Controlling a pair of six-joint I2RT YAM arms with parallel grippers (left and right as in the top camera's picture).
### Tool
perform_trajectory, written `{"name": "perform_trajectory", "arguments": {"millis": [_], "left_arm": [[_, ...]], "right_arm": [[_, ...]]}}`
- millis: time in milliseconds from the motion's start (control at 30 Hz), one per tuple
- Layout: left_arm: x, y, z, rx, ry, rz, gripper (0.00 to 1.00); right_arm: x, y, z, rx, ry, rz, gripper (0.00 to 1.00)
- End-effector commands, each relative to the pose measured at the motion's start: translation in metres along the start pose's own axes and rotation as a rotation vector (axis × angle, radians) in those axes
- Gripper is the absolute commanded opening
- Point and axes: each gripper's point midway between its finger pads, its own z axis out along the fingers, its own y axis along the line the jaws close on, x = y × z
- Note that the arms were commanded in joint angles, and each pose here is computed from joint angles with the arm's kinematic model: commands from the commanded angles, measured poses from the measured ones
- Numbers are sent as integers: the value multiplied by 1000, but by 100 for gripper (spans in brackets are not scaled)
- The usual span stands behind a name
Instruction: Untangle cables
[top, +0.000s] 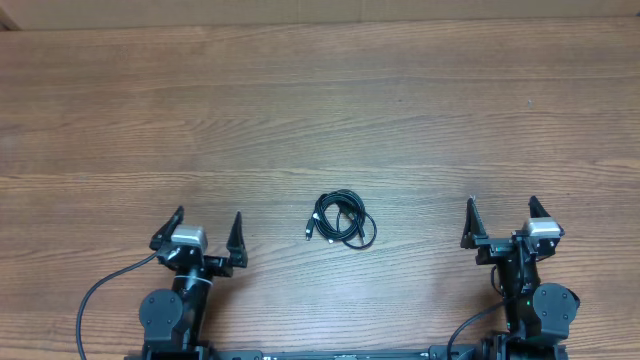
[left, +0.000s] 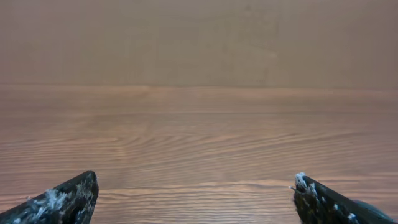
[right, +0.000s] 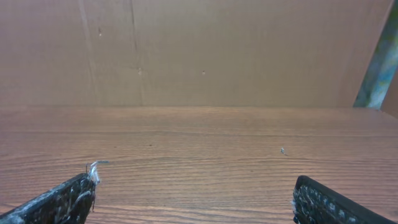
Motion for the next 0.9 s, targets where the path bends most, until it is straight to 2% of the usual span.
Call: {"name": "perform_trajectory", "arguments": {"millis": [0, 233, 433, 867], "left_arm": [[-16, -21, -5, 115, -21, -10, 99], [-39, -27, -23, 121, 42, -27, 100], [-46, -29, -29, 120, 130, -47, 99], [-83, -34, -6, 142, 289, -88, 99]], "right_arm": [[2, -2, 0, 9, -4, -2, 100], [2, -2, 0, 9, -4, -2, 100], [2, -2, 0, 9, -4, -2, 100], [2, -2, 0, 9, -4, -2, 100]]}}
